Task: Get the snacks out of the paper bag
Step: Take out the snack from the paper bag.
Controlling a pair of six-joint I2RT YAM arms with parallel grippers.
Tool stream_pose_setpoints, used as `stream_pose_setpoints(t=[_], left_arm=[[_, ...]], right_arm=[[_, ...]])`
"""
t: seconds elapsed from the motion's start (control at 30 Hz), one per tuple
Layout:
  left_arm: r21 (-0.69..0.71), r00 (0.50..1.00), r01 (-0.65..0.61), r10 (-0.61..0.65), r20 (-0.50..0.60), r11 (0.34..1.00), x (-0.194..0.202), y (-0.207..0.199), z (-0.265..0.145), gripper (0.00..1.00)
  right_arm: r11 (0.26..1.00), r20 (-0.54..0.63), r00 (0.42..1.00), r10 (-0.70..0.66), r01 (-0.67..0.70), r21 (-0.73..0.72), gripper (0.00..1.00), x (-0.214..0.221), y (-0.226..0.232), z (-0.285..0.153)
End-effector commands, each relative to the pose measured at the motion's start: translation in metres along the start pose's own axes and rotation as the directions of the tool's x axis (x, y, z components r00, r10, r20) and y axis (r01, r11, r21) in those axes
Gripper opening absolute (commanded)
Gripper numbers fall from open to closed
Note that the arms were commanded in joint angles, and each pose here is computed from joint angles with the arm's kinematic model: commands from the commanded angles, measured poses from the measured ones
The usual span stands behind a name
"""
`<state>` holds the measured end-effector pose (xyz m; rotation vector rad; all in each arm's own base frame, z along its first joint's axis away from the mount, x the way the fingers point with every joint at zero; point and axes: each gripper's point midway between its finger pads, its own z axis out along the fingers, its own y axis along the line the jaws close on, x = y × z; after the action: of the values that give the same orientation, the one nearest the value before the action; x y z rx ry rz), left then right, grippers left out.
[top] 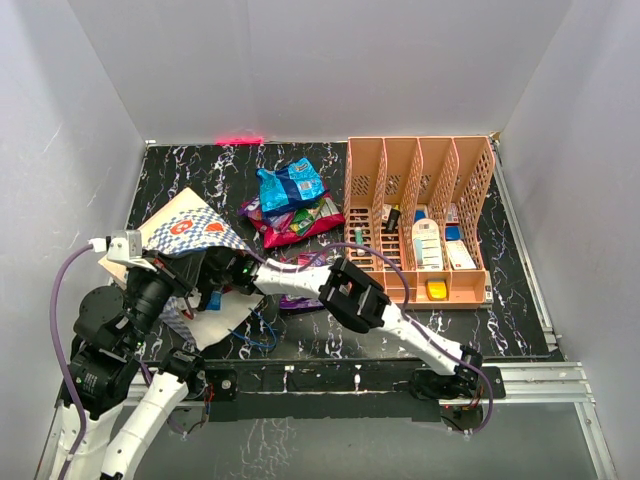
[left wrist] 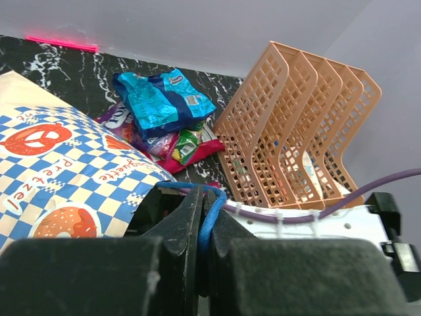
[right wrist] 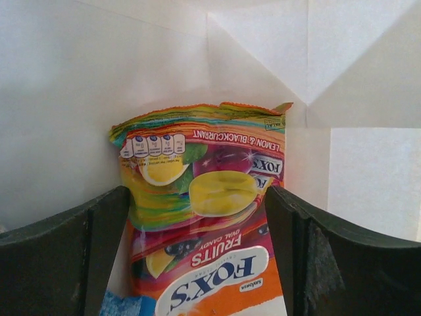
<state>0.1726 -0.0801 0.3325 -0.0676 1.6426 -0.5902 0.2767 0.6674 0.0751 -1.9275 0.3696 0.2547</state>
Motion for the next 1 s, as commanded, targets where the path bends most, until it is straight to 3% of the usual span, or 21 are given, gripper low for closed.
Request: stream_pose_setpoints(t=[0.0, 0.2, 0.57, 0.97], left_arm=[[0.090, 0.999, 0.046, -0.048, 0.022, 0.995, -0.013, -0.021, -0.005, 0.00], [0.092, 0.998, 0.064, -0.065, -0.002, 0.994, -0.008, -0.022, -0.014, 0.00], [-0.118, 0.997, 0.065, -0.059, 0.058, 0.991, -0.013, 0.018, -0.022, 0.00], [-0.238, 0.995, 0.051, -0.029, 0.093, 0.970, -0.019, 0.040, -0.018, 0.00]], right_arm=[[1.000, -0.116, 0.993, 0.030, -0.031, -0.006, 0.86, 0.046, 0.033, 0.016], [0.993, -0.160, 0.987, 0.007, 0.012, 0.121, 0.62, 0.076, -0.005, 0.009], [0.969, -0.122, 0.991, -0.058, 0.085, 0.231, 0.10, 0.052, -0.062, -0.017], [0.964, -0.027, 0.992, -0.126, 0.129, 0.234, 0.07, -0.006, -0.098, -0.051]])
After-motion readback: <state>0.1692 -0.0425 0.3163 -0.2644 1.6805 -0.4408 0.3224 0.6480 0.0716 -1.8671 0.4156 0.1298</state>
